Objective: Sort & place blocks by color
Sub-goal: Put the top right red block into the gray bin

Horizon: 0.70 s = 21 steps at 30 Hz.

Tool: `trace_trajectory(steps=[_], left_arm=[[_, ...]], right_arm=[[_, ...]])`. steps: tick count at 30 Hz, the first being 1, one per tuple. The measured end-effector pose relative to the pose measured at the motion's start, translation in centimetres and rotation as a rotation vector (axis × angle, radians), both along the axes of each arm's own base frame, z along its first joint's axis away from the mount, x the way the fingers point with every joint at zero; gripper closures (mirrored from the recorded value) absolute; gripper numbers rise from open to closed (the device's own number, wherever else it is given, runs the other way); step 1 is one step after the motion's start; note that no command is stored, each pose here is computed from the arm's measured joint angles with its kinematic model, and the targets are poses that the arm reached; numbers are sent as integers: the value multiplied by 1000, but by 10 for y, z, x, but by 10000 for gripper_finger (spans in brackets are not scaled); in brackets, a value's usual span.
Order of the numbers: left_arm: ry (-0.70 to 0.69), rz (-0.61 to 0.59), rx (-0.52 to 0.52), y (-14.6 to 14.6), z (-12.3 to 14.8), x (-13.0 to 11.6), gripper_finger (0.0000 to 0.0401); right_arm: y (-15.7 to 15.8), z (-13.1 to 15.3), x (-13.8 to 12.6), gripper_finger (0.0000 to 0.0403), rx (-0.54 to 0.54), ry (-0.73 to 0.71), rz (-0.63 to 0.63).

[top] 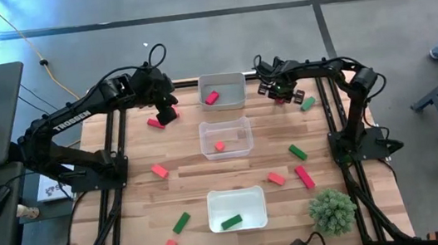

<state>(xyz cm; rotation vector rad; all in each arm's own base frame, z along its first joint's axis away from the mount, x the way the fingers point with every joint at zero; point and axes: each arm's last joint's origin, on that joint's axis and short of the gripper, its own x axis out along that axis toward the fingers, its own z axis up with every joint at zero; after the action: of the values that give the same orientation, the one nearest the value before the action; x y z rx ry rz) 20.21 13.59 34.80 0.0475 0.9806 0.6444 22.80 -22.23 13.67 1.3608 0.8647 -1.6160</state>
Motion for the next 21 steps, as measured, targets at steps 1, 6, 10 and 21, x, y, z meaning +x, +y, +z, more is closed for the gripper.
trace_trajectory(steps=[1,6,10,21], left_arm=[[0,0,0,0,0,0,254],[-8,11,-5,0,0,0,254],[-28,39,-20,0,0,0,254],[-122,147,-98,0,0,1,254]], right_arm=[[0,0,0,293,7,-3,15],[10,7,5,293,35,-37,130],[22,21,11,293,28,-70,223],[54,56,24,293,-30,-159,430]])
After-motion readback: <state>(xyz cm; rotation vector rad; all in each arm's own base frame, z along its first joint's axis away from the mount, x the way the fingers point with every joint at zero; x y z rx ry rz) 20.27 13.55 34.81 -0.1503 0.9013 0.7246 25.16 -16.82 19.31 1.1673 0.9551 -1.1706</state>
